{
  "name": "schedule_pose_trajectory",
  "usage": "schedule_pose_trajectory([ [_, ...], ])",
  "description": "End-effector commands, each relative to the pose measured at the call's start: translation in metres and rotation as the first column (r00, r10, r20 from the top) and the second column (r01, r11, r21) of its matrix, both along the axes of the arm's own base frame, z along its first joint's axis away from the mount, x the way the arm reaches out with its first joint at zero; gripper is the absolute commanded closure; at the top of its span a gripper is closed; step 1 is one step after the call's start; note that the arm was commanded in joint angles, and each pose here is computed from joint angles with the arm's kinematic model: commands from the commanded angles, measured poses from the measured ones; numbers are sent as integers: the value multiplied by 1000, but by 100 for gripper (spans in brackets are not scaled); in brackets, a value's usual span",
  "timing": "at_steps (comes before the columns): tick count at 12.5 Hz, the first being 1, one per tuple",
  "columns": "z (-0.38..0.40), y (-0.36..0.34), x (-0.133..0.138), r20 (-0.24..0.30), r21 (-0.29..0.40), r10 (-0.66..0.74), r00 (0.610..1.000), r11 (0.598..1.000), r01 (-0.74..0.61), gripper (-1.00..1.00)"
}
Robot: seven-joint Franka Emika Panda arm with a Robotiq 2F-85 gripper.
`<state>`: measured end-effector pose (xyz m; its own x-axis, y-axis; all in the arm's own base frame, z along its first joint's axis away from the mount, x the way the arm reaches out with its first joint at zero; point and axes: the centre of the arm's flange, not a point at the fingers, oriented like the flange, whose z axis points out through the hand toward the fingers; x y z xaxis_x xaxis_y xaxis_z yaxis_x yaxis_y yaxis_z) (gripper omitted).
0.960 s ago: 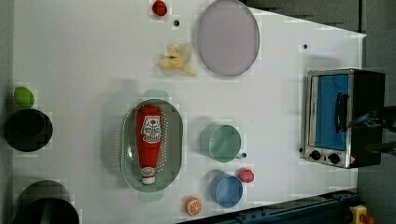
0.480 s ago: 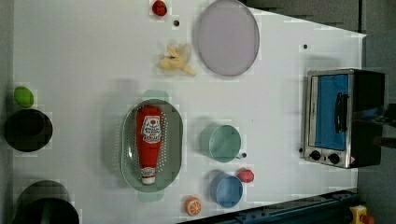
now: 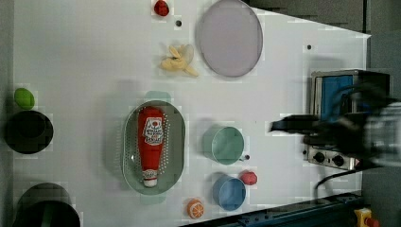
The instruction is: Pick ketchup from strainer and place it on the table
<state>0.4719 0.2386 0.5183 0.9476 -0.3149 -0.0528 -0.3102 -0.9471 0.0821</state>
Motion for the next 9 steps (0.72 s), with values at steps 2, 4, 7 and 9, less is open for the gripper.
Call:
schedule_pose_trajectory([
  [2, -29, 67, -25, 31, 32, 87, 996, 996, -88, -100],
  [4, -62, 92, -35, 11, 53, 140, 990, 989, -141, -100],
  [7, -113, 114, -45, 20, 105, 189, 982, 976, -191, -100],
  [9, -146, 121, -48, 56, 139, 212, 976, 966, -218, -100],
])
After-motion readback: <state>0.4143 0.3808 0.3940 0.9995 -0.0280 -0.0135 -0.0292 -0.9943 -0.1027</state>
